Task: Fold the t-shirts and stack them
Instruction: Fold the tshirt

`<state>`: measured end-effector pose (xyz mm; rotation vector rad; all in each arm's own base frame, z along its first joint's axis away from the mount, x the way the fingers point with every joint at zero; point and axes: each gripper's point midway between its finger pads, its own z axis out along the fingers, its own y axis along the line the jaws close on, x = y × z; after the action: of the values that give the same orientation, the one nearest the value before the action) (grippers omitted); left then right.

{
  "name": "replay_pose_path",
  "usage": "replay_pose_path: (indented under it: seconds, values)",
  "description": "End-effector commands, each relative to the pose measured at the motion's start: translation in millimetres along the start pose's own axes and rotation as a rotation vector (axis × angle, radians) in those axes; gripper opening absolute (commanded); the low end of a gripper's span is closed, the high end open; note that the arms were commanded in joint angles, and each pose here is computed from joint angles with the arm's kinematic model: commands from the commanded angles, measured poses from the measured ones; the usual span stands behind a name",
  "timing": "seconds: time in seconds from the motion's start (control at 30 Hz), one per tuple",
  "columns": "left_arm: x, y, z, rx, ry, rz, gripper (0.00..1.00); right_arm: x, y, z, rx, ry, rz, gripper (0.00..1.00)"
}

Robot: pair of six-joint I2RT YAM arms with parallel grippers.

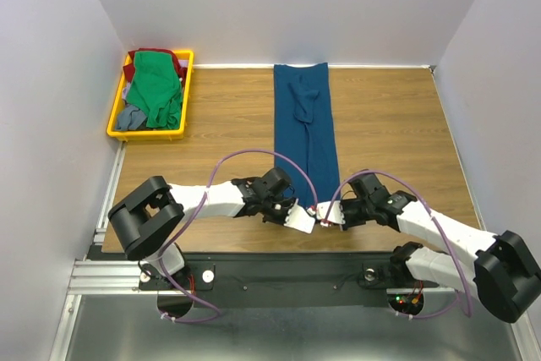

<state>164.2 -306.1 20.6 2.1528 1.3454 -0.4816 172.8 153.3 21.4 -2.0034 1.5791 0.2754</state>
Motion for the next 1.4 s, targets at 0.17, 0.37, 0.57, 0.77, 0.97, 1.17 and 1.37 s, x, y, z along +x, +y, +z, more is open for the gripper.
replay_pose_path:
  seconds: [0.17, 0.37, 0.57, 0.77, 0.97, 1.17, 1.37]
  values:
    - [-28.3, -23.2, -30.1, 0.112, -0.090, -0.081, 0.00, -21.6, 3.3, -33.9, 0.006, -0.036, 0.045, 0.01]
    - [-50.0, -16.5, -48.6, 0.131, -0.191, -0.176, 0.00, -27.9, -7.9, -47.9, 0.049, -0.030, 0.036, 0.01]
    - [-34.7, 25.8, -62.3, 0.070, -0.206, -0.244, 0.00, -31.0, -36.3, -46.4, 0.123, -0.011, 0.014, 0.01]
    - [-22.5, 74.8, -69.4, 0.005, -0.207, -0.266, 0.00, -23.3, -77.3, -38.1, 0.212, 0.028, 0.018, 0.01]
    - [-9.9, 104.9, -66.2, -0.029, -0.195, -0.273, 0.00, -8.2, -138.0, -45.0, 0.254, 0.014, 0.054, 0.00]
    - [5.8, 140.6, -70.2, -0.102, -0.195, -0.278, 0.00, 2.3, -171.7, -36.8, 0.234, 0.016, -0.007, 0.00]
    - [21.8, 179.3, -77.1, -0.158, -0.166, -0.261, 0.00, 13.3, -198.0, -23.3, 0.227, 0.013, 0.012, 0.00]
